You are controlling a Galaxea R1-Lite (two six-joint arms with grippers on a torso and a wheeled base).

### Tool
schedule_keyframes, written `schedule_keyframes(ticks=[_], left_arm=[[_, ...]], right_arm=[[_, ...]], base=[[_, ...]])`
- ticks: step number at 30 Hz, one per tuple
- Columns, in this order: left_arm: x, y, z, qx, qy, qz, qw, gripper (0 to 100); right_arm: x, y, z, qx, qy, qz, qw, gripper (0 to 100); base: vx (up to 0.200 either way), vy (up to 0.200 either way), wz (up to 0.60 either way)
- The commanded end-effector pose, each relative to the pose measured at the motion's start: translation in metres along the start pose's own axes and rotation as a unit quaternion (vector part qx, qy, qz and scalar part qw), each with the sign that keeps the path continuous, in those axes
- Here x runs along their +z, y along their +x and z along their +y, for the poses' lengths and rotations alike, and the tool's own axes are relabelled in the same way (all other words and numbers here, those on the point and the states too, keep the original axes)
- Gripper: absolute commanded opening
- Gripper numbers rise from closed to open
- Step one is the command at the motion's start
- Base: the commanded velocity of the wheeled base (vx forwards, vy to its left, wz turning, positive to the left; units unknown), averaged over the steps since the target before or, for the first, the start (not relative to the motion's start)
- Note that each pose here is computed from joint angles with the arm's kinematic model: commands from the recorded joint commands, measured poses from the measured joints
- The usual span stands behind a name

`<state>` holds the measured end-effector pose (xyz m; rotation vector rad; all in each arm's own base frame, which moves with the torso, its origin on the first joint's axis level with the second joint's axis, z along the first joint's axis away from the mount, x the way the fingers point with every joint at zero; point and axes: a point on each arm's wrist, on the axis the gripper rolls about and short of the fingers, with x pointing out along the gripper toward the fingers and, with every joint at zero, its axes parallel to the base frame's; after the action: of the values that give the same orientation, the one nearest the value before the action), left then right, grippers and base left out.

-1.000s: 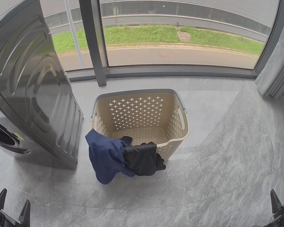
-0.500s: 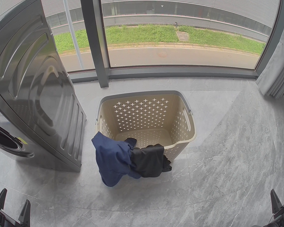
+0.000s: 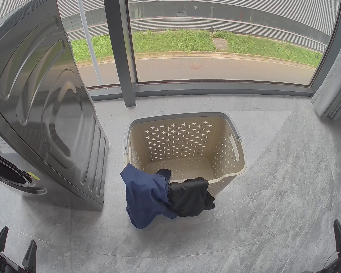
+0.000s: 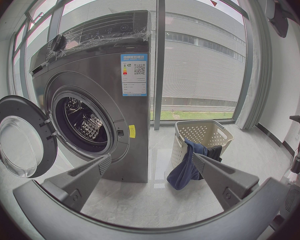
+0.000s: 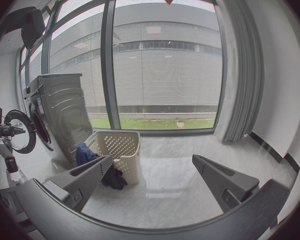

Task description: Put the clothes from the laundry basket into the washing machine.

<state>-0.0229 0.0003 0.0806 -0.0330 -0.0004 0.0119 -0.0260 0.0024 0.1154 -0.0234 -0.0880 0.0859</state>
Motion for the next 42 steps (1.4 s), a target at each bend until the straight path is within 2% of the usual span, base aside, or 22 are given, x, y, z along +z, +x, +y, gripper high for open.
schedule_keyframes(ticks=[1, 3, 4, 7, 8, 10, 16, 21, 25, 29, 32, 39, 42], left_arm=[[-0.005, 0.000, 0.000, 0.000, 0.000, 0.003, 1.0000, 100], [-0.005, 0.000, 0.000, 0.000, -0.001, 0.003, 1.0000, 100], [-0.005, 0.000, 0.000, 0.000, -0.001, 0.003, 1.0000, 100], [-0.005, 0.000, 0.000, 0.000, -0.002, 0.003, 1.0000, 100], [-0.005, 0.000, 0.000, 0.000, -0.002, 0.003, 1.0000, 100], [-0.005, 0.000, 0.000, 0.000, -0.001, 0.003, 1.0000, 100], [-0.005, 0.000, 0.000, 0.000, -0.001, 0.003, 1.0000, 100], [-0.005, 0.000, 0.000, 0.000, -0.001, 0.003, 1.0000, 100], [-0.005, 0.000, 0.000, 0.000, -0.002, 0.003, 1.0000, 100], [-0.004, 0.000, 0.000, 0.000, -0.002, 0.002, 1.0000, 100], [-0.005, 0.000, 0.000, 0.000, -0.001, 0.003, 1.0000, 100], [-0.004, 0.000, 0.000, 0.000, -0.002, 0.002, 1.0000, 100], [-0.005, 0.000, 0.000, 0.000, -0.002, 0.003, 1.0000, 100]], right_arm=[[-0.006, 0.044, -0.001, 0.071, 0.044, 0.206, 0.9750, 100], [-0.007, 0.058, -0.002, 0.088, 0.055, 0.241, 0.9650, 100], [-0.007, 0.058, -0.002, 0.088, 0.055, 0.241, 0.9650, 100], [-0.007, 0.083, -0.003, 0.094, 0.059, 0.274, 0.9553, 100], [-0.007, 0.084, -0.003, 0.096, 0.059, 0.275, 0.9548, 100], [-0.010, 0.095, 0.000, 0.118, 0.069, 0.298, 0.9448, 100], [-0.008, 0.112, 0.010, 0.150, 0.108, 0.311, 0.9321, 100], [-0.009, 0.135, 0.020, 0.145, 0.108, 0.317, 0.9311, 100], [-0.012, 0.151, 0.031, 0.137, 0.105, 0.315, 0.9330, 100], [-0.021, 0.167, 0.054, 0.111, 0.104, 0.323, 0.9341, 100], [-0.025, 0.175, 0.067, 0.102, 0.107, 0.332, 0.9316, 100], [-0.030, 0.198, 0.081, 0.099, 0.101, 0.346, 0.9274, 100], [-0.033, 0.208, 0.090, 0.107, 0.100, 0.345, 0.9274, 100]], base=[[0.000, 0.000, 0.00], [0.000, 0.000, 0.00], [0.000, 0.000, 0.00], [0.000, 0.000, 0.00], [0.000, 0.000, 0.00], [0.000, 0.000, 0.00], [0.000, 0.000, 0.00], [0.000, 0.000, 0.00], [0.000, 0.000, 0.00], [0.000, 0.000, 0.00], [0.000, 0.000, 0.00], [0.000, 0.171, 0.00], [0.000, 0.000, 0.00]])
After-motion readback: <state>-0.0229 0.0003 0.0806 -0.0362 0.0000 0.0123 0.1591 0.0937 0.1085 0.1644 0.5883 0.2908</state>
